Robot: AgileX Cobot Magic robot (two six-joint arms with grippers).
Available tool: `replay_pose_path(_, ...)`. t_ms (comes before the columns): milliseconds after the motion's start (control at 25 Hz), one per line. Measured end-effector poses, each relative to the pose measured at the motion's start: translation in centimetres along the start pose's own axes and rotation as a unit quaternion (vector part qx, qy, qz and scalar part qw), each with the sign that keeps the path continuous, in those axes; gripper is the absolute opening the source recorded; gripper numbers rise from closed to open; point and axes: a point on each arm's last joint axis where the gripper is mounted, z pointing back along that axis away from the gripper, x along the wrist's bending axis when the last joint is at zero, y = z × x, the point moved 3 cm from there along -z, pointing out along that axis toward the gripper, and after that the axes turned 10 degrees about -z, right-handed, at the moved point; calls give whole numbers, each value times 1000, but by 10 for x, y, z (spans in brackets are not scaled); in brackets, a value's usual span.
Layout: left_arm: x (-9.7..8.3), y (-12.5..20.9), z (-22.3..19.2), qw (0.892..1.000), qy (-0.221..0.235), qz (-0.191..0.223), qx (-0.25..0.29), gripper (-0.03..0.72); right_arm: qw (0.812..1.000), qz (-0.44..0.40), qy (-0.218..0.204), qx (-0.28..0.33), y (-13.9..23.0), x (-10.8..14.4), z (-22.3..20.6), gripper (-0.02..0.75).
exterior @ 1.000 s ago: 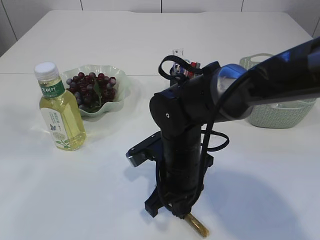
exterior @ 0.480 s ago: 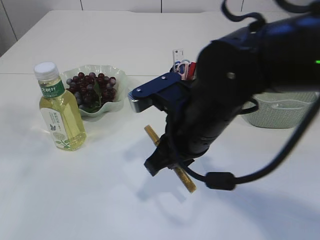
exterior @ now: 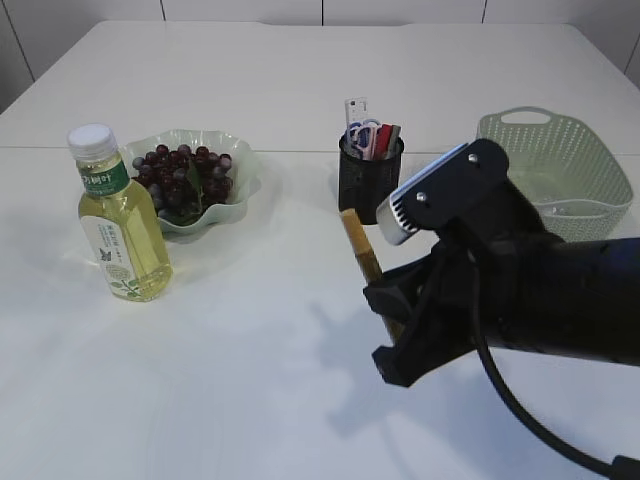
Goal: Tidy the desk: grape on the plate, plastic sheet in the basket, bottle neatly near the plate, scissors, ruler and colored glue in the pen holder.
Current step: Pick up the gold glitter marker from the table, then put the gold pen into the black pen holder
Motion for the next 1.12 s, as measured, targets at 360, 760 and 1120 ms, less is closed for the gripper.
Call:
replay_pose_path(360, 1, 0, 0, 1000, -2, -1, 0, 246, 985, -47, 68, -150, -55, -59, -1, 112)
replay_pose_path(760, 10, -1, 1, 999, -41, -13, -2, 246, 969, -40, 109, -219, -135, -109, -55, 111)
replay_pose_path(1120, 15, -1, 1, 998, -63, -19, -3, 246, 963, -69, 137, -221, -149, -152, -100, 111)
